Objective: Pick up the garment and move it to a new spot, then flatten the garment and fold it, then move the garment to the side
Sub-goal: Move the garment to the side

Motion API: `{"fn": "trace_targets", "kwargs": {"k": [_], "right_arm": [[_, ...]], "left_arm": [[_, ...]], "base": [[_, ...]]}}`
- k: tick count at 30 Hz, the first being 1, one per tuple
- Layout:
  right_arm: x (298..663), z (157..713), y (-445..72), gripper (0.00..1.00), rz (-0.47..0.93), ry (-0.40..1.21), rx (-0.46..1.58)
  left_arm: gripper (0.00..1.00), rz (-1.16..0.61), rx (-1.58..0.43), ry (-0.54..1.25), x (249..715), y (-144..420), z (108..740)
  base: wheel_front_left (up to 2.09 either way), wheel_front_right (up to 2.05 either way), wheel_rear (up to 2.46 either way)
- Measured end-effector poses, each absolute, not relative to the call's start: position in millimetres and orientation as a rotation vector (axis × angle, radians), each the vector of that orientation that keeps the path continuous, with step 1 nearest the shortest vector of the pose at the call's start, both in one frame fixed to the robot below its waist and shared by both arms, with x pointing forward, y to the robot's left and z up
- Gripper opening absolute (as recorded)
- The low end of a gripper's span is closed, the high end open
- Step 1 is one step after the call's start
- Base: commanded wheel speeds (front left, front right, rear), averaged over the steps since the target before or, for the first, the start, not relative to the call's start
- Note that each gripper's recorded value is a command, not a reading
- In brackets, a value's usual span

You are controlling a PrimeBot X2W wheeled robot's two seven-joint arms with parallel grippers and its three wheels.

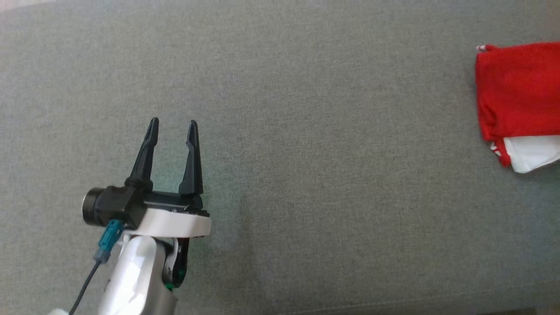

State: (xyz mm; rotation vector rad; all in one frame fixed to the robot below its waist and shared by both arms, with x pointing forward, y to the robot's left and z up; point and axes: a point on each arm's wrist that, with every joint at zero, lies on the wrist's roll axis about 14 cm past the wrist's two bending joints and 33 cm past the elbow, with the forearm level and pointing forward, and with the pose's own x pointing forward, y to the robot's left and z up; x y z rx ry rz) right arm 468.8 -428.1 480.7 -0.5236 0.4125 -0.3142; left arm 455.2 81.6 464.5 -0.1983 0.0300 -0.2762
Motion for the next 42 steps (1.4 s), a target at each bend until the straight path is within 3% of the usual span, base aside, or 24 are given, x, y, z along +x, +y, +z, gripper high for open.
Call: {"fn": "trace_targets", "kwargs": {"k": [7, 12, 20, 26, 33, 42], "right_arm": [[479, 517, -393, 1.00, -0.282, 0.224, -0.426], [487, 553, -333, 1.00, -0.192, 0.029, -0.306], [455, 576, -232, 1.00, -0.027, -0.170, -0.044], [420, 554, -214, 1.00, -0.022, -0.166, 0.117], [380, 500, -186, 1.00, 0.024, -0.045, 0.235], [367, 492, -179, 1.00, 0.038, -0.029, 0.244]], "left_arm": [[1.00, -0.282, -0.191, -0.026, 447, 81, 489], [1.00, -0.282, -0.193, -0.051, 431, 82, 502], [1.00, -0.287, -0.216, -0.098, 409, 81, 523], [1.00, -0.269, -0.231, -0.091, 397, 85, 522], [1.00, -0.239, -0.274, -0.029, 381, 90, 502], [1.00, -0.226, -0.293, -0.031, 380, 94, 503]], "base": [[0.00, 0.00, 0.00], [0.00, 0.00, 0.00], [0.00, 0.00, 0.00], [0.00, 0.00, 0.00], [0.00, 0.00, 0.00], [0.00, 0.00, 0.00]]}}
